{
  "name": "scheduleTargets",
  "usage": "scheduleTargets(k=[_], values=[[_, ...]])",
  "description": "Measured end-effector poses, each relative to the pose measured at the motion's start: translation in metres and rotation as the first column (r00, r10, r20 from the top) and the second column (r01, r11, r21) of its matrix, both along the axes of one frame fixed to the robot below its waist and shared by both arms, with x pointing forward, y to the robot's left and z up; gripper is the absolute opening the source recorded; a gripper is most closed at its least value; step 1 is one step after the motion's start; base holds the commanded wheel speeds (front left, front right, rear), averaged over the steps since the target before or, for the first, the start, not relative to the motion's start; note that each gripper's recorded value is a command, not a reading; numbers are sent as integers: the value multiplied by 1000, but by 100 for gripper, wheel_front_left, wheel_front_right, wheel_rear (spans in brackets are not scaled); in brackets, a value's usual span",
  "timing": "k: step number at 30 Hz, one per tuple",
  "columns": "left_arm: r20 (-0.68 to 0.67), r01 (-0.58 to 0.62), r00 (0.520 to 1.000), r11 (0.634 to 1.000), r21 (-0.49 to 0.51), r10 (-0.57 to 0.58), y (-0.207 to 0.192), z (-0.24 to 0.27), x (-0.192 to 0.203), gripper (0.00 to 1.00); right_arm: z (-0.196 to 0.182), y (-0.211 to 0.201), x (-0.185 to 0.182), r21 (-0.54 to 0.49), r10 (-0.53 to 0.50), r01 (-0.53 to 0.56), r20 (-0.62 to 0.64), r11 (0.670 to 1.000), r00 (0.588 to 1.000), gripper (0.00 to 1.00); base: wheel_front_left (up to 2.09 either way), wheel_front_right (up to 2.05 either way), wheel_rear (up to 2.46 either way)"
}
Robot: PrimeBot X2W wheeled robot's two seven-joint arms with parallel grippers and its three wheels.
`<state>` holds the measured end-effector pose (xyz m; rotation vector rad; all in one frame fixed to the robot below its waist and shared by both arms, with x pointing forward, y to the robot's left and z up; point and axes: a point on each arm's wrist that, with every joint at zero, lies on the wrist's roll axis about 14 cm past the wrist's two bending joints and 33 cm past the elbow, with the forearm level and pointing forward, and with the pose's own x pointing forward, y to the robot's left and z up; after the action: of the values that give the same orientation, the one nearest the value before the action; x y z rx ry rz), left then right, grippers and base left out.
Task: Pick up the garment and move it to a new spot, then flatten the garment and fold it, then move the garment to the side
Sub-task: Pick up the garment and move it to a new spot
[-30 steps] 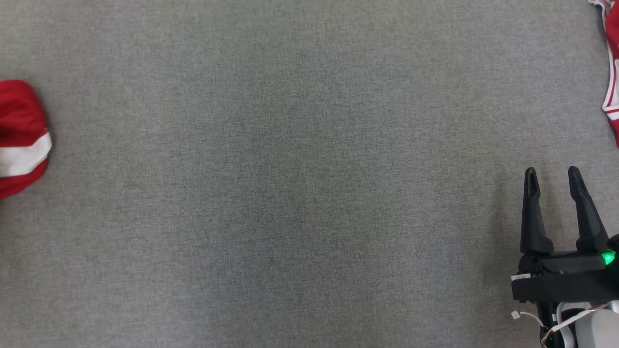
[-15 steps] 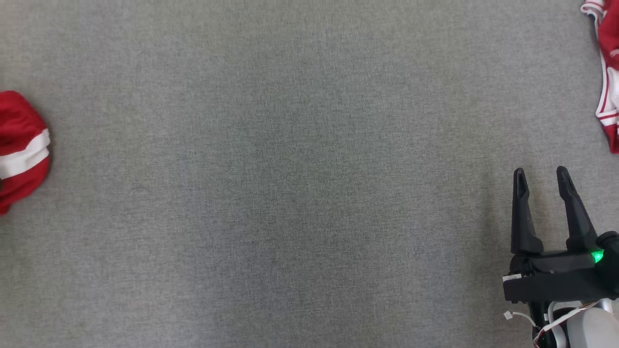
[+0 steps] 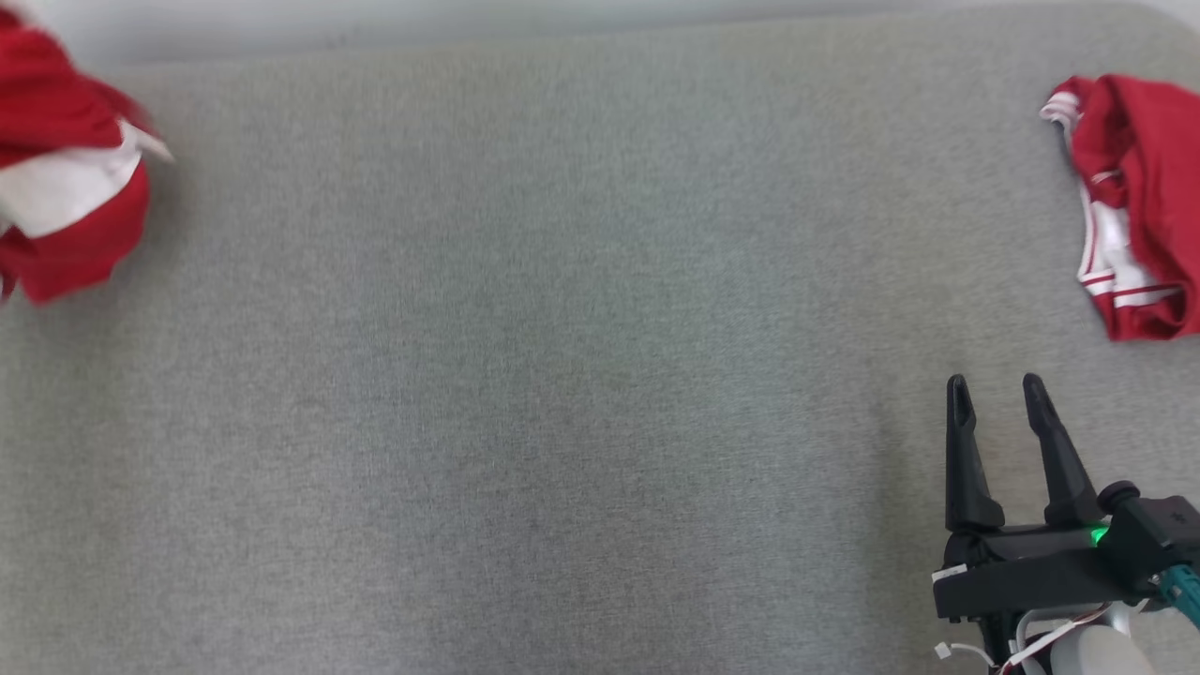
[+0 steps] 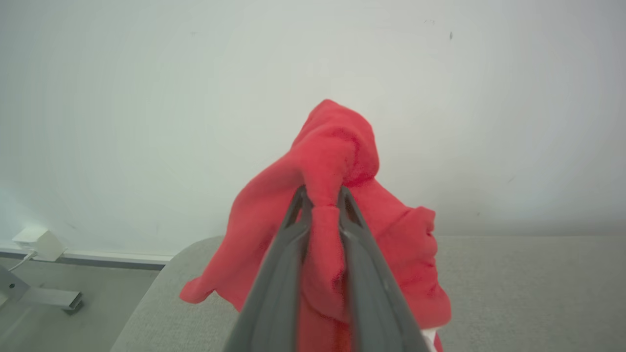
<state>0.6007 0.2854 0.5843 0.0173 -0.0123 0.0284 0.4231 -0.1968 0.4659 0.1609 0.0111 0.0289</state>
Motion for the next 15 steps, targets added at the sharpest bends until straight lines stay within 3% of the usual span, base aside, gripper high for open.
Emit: scheduleTargets(k=[8, 15], values=[[230, 201, 950, 978, 62, -210, -86, 101, -3, 0, 14, -13, -23, 29, -58, 57, 26, 998, 998, 100, 0, 0, 0], [332, 406, 850, 910, 80, -408, -186, 149, -21, 0, 25, -38, -49, 41, -146, 144, 47, 989, 988, 100, 0, 0, 0]])
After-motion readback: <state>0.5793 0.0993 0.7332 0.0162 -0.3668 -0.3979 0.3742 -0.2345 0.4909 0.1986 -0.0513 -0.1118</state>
